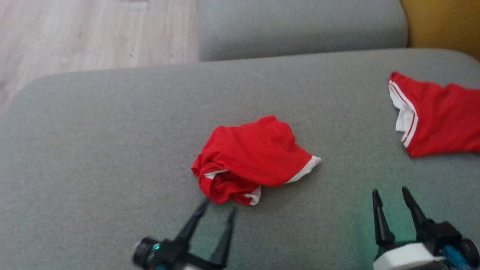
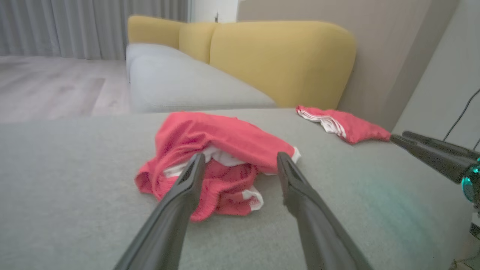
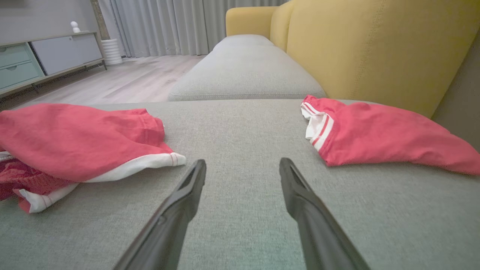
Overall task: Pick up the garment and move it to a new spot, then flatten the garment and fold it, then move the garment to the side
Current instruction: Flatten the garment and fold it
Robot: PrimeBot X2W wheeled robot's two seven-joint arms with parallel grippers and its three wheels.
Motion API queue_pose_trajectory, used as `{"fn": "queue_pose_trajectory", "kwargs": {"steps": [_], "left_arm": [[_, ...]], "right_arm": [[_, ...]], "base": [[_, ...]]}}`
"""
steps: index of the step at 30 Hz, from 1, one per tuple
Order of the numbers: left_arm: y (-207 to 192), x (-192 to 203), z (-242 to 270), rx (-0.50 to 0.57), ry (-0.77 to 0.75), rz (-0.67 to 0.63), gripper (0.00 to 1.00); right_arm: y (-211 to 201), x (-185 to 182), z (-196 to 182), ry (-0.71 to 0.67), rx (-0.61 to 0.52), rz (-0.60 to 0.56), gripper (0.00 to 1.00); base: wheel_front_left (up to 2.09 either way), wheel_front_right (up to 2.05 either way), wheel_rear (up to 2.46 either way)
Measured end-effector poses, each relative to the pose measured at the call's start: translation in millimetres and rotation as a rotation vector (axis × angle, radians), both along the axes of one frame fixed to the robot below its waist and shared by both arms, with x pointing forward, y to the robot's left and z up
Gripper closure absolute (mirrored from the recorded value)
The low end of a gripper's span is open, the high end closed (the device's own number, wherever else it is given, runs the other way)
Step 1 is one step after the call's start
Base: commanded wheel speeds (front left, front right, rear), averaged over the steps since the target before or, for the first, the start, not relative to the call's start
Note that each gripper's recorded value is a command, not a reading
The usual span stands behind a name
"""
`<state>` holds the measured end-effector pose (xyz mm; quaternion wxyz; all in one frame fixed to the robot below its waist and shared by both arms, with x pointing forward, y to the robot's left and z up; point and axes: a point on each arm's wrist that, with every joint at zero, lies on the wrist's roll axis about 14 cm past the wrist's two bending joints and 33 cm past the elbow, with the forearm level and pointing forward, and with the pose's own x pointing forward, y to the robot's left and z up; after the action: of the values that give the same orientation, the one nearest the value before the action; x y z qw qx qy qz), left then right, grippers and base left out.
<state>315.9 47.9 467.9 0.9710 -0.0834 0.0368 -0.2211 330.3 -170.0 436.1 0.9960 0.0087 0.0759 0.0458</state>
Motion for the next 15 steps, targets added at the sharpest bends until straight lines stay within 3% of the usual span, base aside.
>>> {"fn": "queue_pose_trajectory", "kwargs": {"steps": [2, 6, 15], "left_arm": [[-34, 0, -22, 0.044, 0.077, -0.136, 0.0], [-64, 5, -50, 0.133, 0.153, -0.282, 0.0], [-69, 27, -98, 0.236, 0.268, -0.331, 0.0]], "right_arm": [[0, 8, 4, -0.012, 0.002, -0.001, 0.0], [0, 23, 14, -0.046, 0.009, -0.006, 0.0], [-29, 17, 2, -0.007, 0.003, -0.101, 0.0]], "base": [[0.0, 0.0, 0.0], [0.0, 0.0, 0.0], [0.0, 0.0, 0.0]]}}
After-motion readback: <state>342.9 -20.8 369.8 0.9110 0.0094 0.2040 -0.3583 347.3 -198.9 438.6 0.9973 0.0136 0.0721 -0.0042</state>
